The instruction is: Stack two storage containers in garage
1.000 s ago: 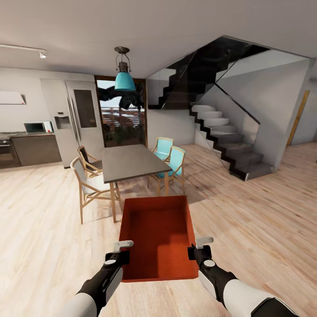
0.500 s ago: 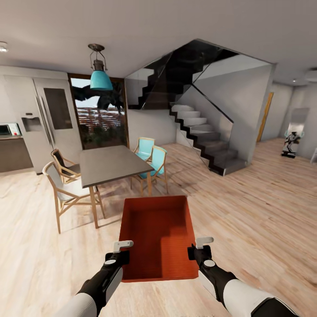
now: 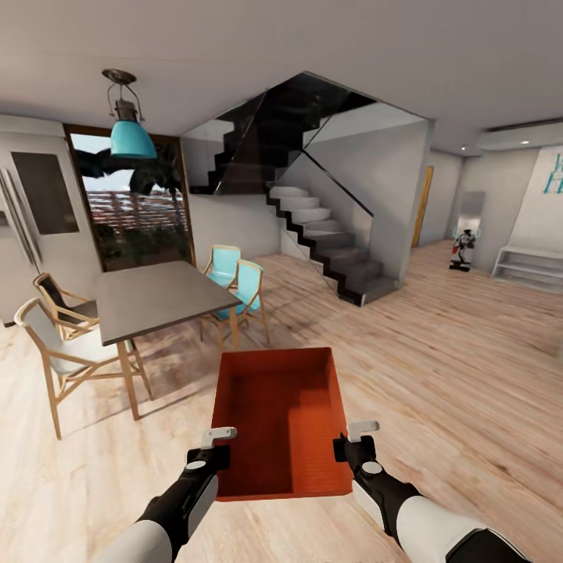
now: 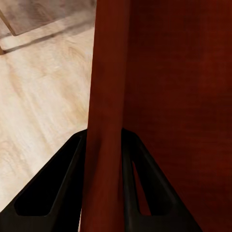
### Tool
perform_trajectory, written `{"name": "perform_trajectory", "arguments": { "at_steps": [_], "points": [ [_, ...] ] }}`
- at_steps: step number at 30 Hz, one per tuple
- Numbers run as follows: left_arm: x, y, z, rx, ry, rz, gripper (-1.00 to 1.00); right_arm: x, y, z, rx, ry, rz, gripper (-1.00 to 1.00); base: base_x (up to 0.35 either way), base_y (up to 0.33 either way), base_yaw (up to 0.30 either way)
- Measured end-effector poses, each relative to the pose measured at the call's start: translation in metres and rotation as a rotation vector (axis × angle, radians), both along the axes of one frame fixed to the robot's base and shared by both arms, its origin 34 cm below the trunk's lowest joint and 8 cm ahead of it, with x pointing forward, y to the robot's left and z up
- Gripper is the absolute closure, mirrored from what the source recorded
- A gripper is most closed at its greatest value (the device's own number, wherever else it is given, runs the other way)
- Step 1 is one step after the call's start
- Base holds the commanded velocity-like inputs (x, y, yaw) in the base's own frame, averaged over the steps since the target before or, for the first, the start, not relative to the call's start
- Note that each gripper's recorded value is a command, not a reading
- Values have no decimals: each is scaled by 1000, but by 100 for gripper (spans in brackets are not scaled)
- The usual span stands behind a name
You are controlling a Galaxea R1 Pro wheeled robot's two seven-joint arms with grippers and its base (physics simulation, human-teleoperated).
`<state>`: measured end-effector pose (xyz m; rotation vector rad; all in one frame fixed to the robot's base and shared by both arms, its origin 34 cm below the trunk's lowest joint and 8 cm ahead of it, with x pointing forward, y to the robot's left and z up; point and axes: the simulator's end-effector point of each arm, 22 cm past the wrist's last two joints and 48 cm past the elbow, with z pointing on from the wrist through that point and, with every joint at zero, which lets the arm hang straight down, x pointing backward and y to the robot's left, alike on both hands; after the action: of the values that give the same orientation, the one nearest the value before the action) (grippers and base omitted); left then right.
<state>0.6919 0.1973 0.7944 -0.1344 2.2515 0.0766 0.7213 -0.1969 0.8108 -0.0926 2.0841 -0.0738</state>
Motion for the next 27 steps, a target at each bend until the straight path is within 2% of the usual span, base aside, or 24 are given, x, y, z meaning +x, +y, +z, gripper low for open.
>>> {"name": "perform_trajectory", "arguments": {
  "at_steps": [27],
  "points": [
    [0,0,0,0,0,0,100,0,0,0,0,0,0,100,0,0,-290]
  ]
}}
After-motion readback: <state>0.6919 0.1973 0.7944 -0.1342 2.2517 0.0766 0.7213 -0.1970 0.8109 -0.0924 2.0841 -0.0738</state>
